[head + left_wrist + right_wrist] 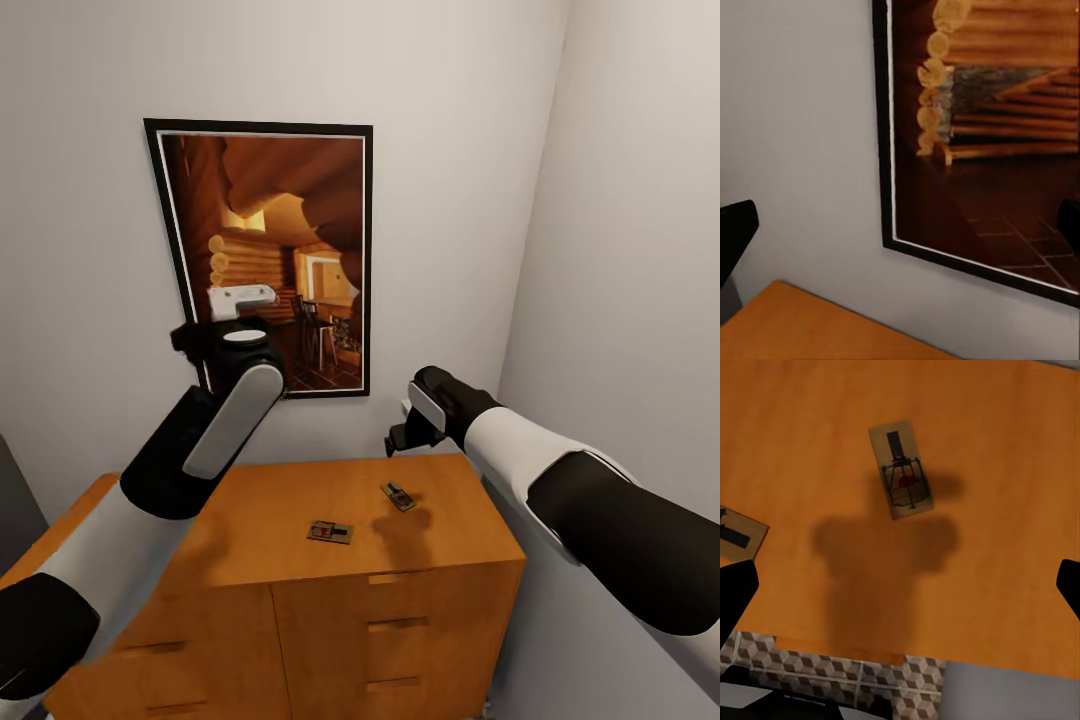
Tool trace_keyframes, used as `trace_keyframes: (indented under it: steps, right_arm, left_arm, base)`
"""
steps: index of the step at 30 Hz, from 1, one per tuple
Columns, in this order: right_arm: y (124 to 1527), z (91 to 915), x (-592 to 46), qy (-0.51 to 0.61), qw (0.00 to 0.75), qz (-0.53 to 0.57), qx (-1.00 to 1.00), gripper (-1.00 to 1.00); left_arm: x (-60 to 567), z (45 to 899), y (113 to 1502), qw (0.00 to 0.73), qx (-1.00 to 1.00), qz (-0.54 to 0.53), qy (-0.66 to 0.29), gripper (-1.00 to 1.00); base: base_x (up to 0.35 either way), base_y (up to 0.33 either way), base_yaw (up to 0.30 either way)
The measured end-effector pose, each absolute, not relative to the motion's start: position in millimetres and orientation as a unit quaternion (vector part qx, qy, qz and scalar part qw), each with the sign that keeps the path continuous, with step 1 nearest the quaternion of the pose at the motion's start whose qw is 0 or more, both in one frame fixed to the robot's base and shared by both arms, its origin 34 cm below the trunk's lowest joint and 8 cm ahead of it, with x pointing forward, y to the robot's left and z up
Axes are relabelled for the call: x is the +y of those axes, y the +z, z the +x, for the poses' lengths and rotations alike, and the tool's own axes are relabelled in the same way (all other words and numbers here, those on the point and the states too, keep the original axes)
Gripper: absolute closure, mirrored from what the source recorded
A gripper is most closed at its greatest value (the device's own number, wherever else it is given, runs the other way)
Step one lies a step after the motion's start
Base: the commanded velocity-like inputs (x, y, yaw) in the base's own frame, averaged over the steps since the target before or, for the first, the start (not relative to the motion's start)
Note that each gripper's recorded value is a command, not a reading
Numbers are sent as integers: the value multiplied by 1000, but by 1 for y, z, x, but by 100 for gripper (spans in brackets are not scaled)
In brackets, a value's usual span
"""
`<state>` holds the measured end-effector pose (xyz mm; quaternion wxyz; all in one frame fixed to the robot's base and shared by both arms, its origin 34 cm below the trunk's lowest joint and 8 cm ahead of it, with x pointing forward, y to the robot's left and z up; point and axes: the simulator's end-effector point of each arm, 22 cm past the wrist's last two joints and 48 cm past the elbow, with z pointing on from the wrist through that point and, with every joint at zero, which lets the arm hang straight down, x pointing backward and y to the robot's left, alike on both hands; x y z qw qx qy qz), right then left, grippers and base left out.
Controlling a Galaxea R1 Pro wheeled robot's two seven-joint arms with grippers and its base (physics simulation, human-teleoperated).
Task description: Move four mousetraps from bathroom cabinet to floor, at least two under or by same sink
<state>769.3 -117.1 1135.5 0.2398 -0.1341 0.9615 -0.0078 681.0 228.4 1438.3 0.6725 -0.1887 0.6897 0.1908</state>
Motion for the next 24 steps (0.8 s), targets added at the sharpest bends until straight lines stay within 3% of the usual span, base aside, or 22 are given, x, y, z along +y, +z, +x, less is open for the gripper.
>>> trace_keyframes:
  steps: [10,24]
  right_arm:
    - [1135,769,-118,-8,239,-133,962,-100]
    - [1135,769,-117,-7,239,-134,962,-100]
  left_arm:
    - [262,685,1487,703,656,-185,205,-100]
    - [256,679,1524,699,655,-129,255,-100]
  base:
    - [0,0,0]
    - [0,0,0]
